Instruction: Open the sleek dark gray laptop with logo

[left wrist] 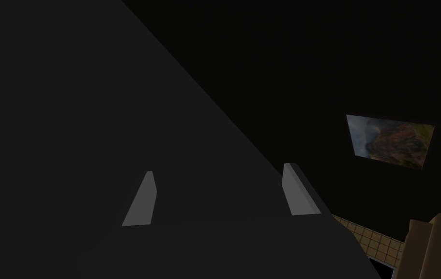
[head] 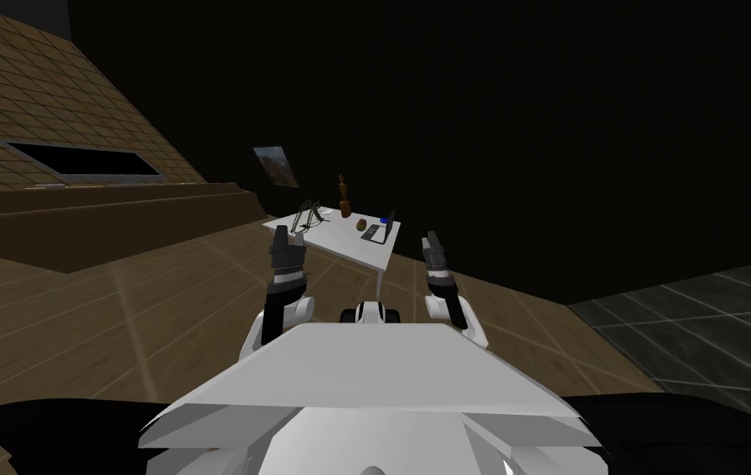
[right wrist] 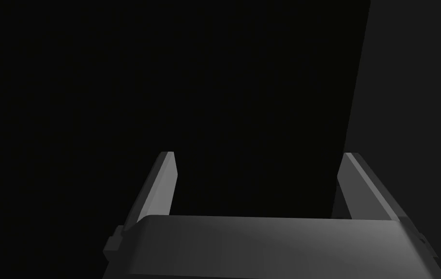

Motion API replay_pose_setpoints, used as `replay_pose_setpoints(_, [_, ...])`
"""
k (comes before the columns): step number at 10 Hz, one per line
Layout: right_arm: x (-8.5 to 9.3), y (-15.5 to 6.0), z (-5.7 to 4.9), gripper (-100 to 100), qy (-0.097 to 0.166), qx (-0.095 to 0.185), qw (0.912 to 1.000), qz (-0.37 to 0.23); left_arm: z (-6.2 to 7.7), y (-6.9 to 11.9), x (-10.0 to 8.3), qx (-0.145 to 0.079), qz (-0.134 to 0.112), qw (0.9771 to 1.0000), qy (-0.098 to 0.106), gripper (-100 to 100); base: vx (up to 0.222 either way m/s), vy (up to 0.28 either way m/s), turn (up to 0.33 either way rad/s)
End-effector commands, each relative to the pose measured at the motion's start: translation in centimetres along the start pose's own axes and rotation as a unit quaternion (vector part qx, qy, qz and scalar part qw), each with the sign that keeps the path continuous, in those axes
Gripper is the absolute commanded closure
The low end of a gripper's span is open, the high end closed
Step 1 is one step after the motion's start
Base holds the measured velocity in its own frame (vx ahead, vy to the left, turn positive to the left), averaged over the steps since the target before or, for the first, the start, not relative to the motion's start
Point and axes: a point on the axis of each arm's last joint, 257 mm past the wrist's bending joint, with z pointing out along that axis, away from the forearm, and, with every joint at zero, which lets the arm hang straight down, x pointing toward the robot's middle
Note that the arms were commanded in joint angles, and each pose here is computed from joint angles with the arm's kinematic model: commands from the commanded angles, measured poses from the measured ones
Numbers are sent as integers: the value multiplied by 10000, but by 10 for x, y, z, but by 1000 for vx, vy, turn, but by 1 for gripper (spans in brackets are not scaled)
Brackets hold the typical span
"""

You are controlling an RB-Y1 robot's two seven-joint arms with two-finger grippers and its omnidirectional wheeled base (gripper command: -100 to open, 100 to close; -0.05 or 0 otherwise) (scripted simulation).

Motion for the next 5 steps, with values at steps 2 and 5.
replay_pose_setpoints(2, [10,-28,1,-100,394,250,9933,-1058,0,0,0,0,0,10000,0,0,49,84,33])
replay_pose_setpoints(5, [15,-55,2,-100,710,440,9762,-1999,0,0,0,0,0,10000,0,0,57,88,32])
